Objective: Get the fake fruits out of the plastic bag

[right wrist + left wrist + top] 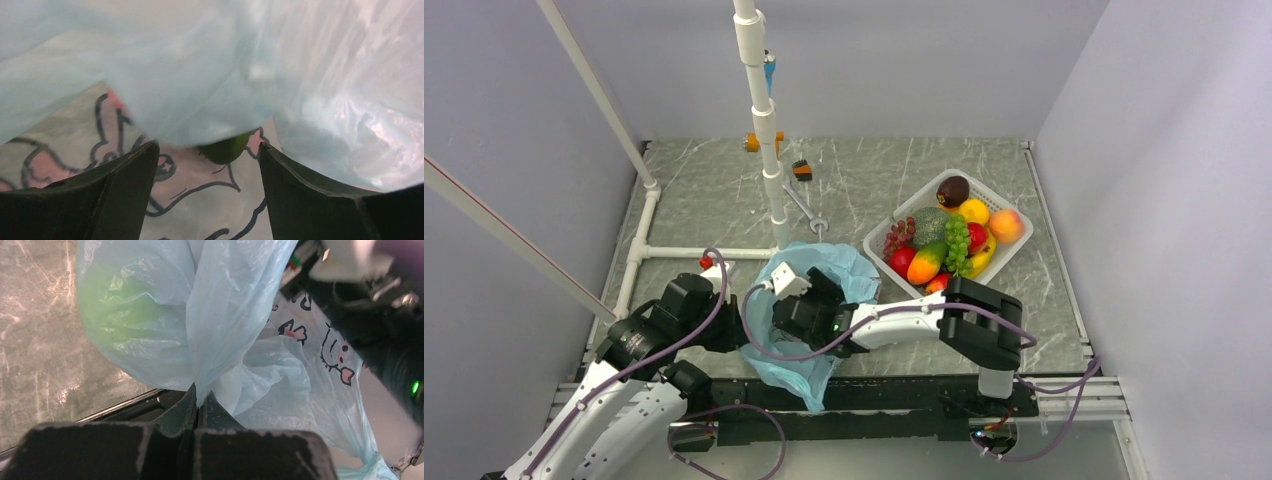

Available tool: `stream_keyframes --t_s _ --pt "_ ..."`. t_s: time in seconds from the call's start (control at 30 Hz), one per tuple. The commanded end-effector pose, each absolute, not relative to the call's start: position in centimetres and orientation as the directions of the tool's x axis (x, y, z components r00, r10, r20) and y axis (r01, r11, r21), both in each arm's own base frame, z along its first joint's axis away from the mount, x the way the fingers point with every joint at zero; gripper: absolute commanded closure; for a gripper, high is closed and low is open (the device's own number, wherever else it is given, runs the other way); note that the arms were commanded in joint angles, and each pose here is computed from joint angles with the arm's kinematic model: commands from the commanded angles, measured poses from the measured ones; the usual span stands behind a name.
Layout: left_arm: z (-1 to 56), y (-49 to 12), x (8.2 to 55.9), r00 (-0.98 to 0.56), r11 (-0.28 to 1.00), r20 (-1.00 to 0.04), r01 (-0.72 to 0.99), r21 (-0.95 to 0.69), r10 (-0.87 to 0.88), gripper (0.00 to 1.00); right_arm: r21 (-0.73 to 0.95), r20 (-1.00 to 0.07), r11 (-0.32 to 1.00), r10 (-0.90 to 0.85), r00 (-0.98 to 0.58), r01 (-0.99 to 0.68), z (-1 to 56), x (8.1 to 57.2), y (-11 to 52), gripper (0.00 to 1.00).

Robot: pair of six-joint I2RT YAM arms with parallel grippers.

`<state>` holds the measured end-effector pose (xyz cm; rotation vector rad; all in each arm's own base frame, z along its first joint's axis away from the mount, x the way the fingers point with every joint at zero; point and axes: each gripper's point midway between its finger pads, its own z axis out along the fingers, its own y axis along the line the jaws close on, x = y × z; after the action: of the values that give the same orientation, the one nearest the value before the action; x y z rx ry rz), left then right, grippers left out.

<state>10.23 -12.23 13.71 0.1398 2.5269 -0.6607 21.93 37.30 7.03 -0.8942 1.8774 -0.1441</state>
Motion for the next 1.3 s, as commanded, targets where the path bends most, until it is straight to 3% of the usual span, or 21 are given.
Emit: stream_keyframes --t_s 0.0,0.3,0.67,0.97,1.17,1.27 --pt "14.1 -12.4 10.4 -0.852 0.87 -0.523 0.228 -0.438 -0.04 1.0 -0.332 -0.822 0.806 -0.502 -0.269 -0.489 10.0 24.4 37.9 0.23" --pt "14.1 -12.4 10.4 -0.852 0.868 -0.522 0.232 -0.44 -0.037 1.0 -0.202 -0.854 0.845 -0.399 -0.332 -0.495 9.2 28.0 37.9 0.1" --pt "13.9 -12.5 10.4 -0.858 0.87 -0.513 0.231 -0.436 -0.029 1.0 -0.113 -0.861 0.807 -0.371 -0.347 -0.58 7.0 27.7 39.1 0.08" --pt "14.0 -12.5 10.4 -0.856 0.869 -0.516 0.23 -0.437 -0.033 1.0 -0.104 -0.844 0.789 -0.393 -0.366 -0.606 5.2 27.6 39.8 0.16" --pt "13.9 -12.5 10.4 -0.858 0.87 -0.513 0.23 -0.437 -0.031 1.0 -0.115 -0.827 0.792 -0.411 -0.384 -0.6 4.5 27.7 39.8 0.29" --pt "14.0 -12.5 10.4 -0.857 0.869 -0.514 0.232 -0.438 -0.03 1.0 -0.098 -0.836 0.785 -0.399 -0.377 -0.612 5.3 27.5 40.1 0.41"
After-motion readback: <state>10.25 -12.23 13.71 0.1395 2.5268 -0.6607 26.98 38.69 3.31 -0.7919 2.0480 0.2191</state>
